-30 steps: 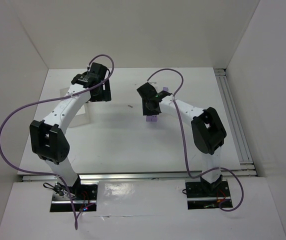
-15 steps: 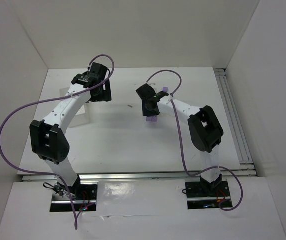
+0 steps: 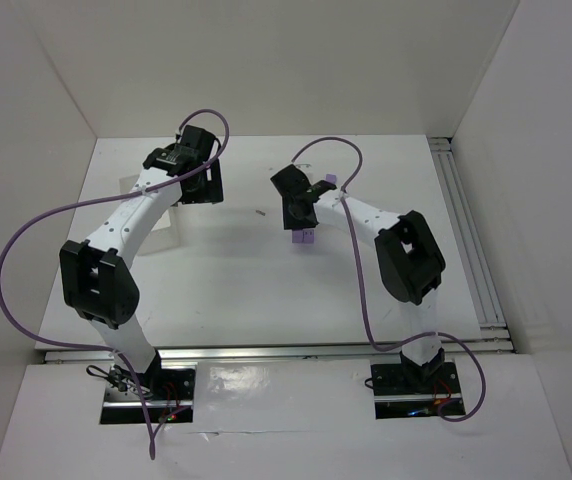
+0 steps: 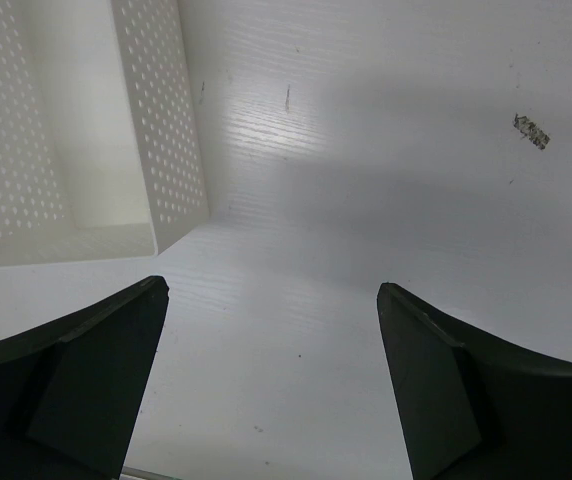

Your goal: Build the wood block tower

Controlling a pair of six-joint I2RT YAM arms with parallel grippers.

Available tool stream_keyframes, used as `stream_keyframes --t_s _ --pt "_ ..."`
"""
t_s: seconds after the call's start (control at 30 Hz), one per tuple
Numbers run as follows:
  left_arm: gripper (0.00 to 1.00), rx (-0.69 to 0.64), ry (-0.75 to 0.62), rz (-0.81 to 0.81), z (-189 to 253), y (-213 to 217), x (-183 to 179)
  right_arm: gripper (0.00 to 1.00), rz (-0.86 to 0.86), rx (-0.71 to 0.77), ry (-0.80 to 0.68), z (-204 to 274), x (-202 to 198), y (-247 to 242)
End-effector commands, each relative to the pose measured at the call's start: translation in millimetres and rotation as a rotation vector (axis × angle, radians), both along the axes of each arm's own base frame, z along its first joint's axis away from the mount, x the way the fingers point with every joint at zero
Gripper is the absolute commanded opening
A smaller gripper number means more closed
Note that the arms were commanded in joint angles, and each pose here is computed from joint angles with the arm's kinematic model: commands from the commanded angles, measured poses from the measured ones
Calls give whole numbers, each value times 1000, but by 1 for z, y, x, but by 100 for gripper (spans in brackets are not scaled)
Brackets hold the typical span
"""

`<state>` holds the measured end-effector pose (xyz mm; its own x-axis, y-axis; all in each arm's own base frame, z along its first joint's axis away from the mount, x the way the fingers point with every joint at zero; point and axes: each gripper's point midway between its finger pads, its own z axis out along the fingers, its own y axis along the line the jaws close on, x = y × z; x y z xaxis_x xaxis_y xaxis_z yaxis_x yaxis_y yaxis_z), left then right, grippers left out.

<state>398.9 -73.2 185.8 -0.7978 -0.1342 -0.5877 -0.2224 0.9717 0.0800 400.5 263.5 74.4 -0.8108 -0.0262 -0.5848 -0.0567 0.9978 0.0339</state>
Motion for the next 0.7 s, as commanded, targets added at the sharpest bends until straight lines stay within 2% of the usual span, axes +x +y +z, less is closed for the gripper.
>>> stream_keyframes --t_s 0.0,0.33,0.5,0.67 --pt "99 -8 -41 -11 13 -1 7 30 -12 34 -60 12 18 12" --pt "99 -8 -41 -11 13 -1 7 31 -25 27 -57 9 16 9" --pt "99 -8 -41 -11 13 -1 7 37 -24 22 -49 6 14 8" --pt "99 -8 -41 -11 13 -1 7 52 -24 22 -49 6 14 8"
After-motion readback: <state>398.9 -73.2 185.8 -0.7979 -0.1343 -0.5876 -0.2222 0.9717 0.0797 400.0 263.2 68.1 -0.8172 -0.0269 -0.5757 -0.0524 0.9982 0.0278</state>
